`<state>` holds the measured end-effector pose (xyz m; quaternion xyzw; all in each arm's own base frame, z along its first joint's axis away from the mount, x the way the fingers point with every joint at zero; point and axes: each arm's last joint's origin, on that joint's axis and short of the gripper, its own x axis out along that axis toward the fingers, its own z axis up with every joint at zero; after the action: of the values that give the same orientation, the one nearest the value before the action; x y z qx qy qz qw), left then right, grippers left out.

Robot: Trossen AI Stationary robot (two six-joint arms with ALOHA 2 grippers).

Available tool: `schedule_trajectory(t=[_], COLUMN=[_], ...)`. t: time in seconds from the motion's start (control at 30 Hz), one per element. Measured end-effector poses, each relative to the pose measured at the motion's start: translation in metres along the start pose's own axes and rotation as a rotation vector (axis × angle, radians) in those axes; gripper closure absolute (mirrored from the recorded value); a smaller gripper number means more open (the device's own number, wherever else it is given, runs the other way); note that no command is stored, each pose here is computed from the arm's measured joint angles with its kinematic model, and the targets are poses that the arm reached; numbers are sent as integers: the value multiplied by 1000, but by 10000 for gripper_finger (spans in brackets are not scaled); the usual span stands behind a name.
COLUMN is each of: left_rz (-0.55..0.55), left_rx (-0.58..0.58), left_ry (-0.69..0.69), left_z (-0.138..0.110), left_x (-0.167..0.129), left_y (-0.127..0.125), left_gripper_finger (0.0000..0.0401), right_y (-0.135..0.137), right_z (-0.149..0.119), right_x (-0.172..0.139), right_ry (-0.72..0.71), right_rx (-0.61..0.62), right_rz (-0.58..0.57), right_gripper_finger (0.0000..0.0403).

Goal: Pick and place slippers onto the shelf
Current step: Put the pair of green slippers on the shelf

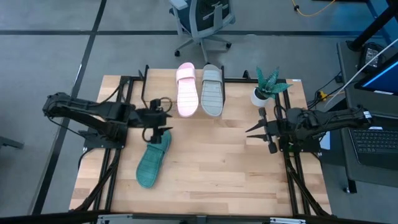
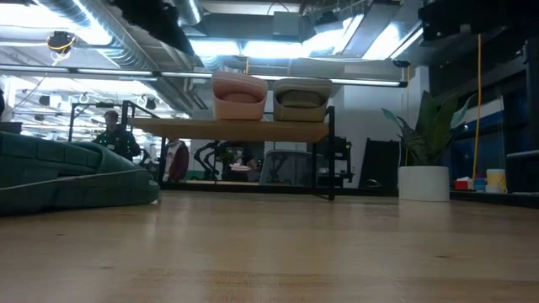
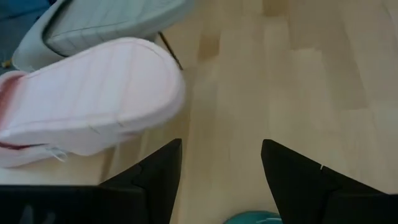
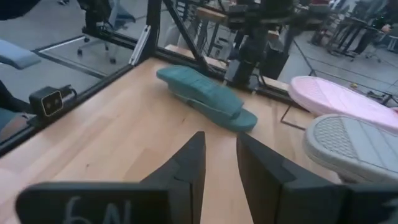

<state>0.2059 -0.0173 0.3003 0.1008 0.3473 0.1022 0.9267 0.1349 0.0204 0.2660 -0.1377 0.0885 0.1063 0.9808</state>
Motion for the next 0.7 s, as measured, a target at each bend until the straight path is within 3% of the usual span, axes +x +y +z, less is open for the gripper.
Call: schedule_trajectory(t=[0.23, 0.53, 0.7], left_rz=[64, 69, 70], left_rx=[15, 26, 51], left_ry=[-67, -121, -121], left_z=[-32, -39, -39], left_x=[3, 4, 4], left_y=[-17, -20, -20], left_gripper_finger=[188, 188, 188], right_y=[-1, -1, 7], right_z=[4, 2, -30], right_x=[-15, -48, -47], right_ry=[-62, -130, -184], right_rx=[74, 92, 104], right_rz=[-20, -133, -162], right_gripper_finger=[311, 311, 311])
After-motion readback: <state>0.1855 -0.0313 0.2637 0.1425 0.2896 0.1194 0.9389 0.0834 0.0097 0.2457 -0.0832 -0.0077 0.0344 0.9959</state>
